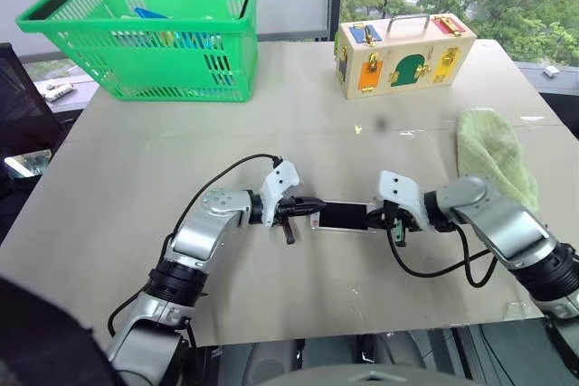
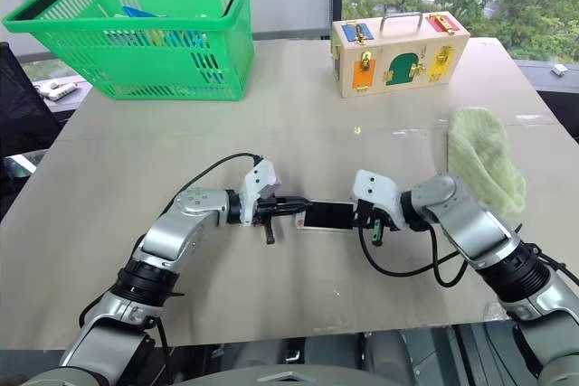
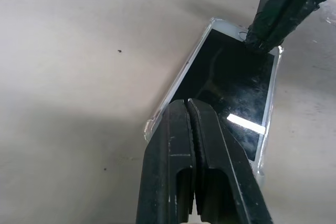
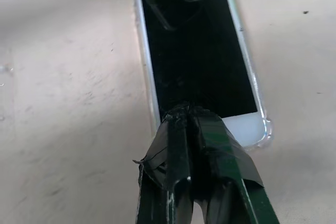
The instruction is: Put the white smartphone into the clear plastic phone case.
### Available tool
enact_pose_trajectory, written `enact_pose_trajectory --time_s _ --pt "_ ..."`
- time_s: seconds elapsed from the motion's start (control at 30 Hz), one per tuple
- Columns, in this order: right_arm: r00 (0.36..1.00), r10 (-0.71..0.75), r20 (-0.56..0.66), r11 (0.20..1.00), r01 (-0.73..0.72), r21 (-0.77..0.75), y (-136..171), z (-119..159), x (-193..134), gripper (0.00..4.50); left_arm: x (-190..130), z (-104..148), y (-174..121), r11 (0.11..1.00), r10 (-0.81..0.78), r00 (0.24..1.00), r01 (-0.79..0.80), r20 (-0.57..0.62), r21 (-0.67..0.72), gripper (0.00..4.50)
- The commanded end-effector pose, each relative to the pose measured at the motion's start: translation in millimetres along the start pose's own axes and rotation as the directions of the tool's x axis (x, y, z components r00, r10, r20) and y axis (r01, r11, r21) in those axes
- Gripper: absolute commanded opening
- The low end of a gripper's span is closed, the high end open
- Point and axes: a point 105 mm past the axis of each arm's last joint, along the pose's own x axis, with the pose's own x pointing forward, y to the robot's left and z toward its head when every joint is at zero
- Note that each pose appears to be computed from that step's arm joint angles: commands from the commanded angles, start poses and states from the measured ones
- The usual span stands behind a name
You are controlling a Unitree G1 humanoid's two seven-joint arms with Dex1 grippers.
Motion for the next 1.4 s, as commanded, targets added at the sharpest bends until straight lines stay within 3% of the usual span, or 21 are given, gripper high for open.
enact_pose_trajectory --time_s 0.03,0.17,0.33,0.53,0.67,0.73,0.77,0.83,1.0,1.03,1.07,1.1,1.23,1.4 --pt "0.972 0.076 -0.221 0.992 -0.052 0.113 13.8 -57.7 20.3 0.0 0.1 8.8 -3.7 1.0 -0.009 1.0 0.009 0.016 0.028 0.05" --pt "0.973 0.016 -0.231 0.996 0.003 0.084 6.3 -64.6 26.2 0.0 -1.1 6.1 -3.2 1.0 -0.005 1.0 0.004 0.016 0.029 0.05" --pt "0.992 -0.082 0.092 0.988 0.069 0.136 -0.4 -21.3 24.3 0.0 -6.1 6.5 -2.5 1.0 0.007 0.998 -0.008 0.061 0.022 0.05" --pt "0.879 -0.31 0.361 0.95 0.28 0.135 -17.8 19.2 1.8 0.0 -9.1 16.0 -4.0 0.999 0.028 0.988 -0.031 0.149 0.02 0.05" --pt "0.814 -0.367 0.449 0.93 0.326 0.169 -17.2 31.1 -6.2 0.0 -10.6 25.8 -3.9 0.998 0.059 0.976 -0.063 0.208 0.013 0.05" --pt "0.762 -0.418 0.495 0.908 0.363 0.209 -20.6 37.8 -15.6 0.6 -15.4 36.2 1.2 0.995 0.101 0.957 -0.099 0.273 -0.022 0.0" --pt "0.74 -0.436 0.513 0.899 0.38 0.217 -21.6 41.0 -21.1 0.76 -19.0 42.9 4.9 0.992 0.127 0.942 -0.122 0.31 -0.034 0.27" --pt "0.707 -0.462 0.535 0.885 0.404 0.231 -23.0 45.1 -30.0 1.7 -24.0 50.8 8.6 0.988 0.154 0.924 -0.146 0.349 -0.05 0.9" --pt "0.646 -0.522 0.557 0.849 0.457 0.264 -28.3 46.3 -58.1 4.19 -38.9 68.4 17.9 0.971 0.24 0.876 -0.215 0.419 -0.107 3.33" --pt "0.638 -0.533 0.556 0.841 0.471 0.265 -29.2 45.4 -64.1 4.49 -42.9 71.2 19.9 0.966 0.258 0.866 -0.229 0.428 -0.12 3.71" --pt "0.629 -0.545 0.554 0.833 0.484 0.269 -30.3 44.5 -69.9 4.5 -46.6 73.7 21.7 0.962 0.274 0.858 -0.244 0.434 -0.125 4.29" --pt "0.619 -0.557 0.554 0.824 0.495 0.275 -31.2 43.5 -75.6 4.5 -50.1 75.4 23.8 0.956 0.293 0.851 -0.263 0.437 -0.129 4.46" --pt "0.596 -0.609 0.523 0.786 0.543 0.296 -31.6 31.7 -95.0 4.5 -63.9 78.2 26.2 0.944 0.331 0.838 -0.298 0.434 -0.145 4.46" --pt "0.651 -0.633 0.42 0.774 0.556 0.305 -18.4 -4.2 -106.1 4.5 -78.1 72.4 17.9 0.945 0.326 0.852 -0.286 0.408 -0.159 4.46"
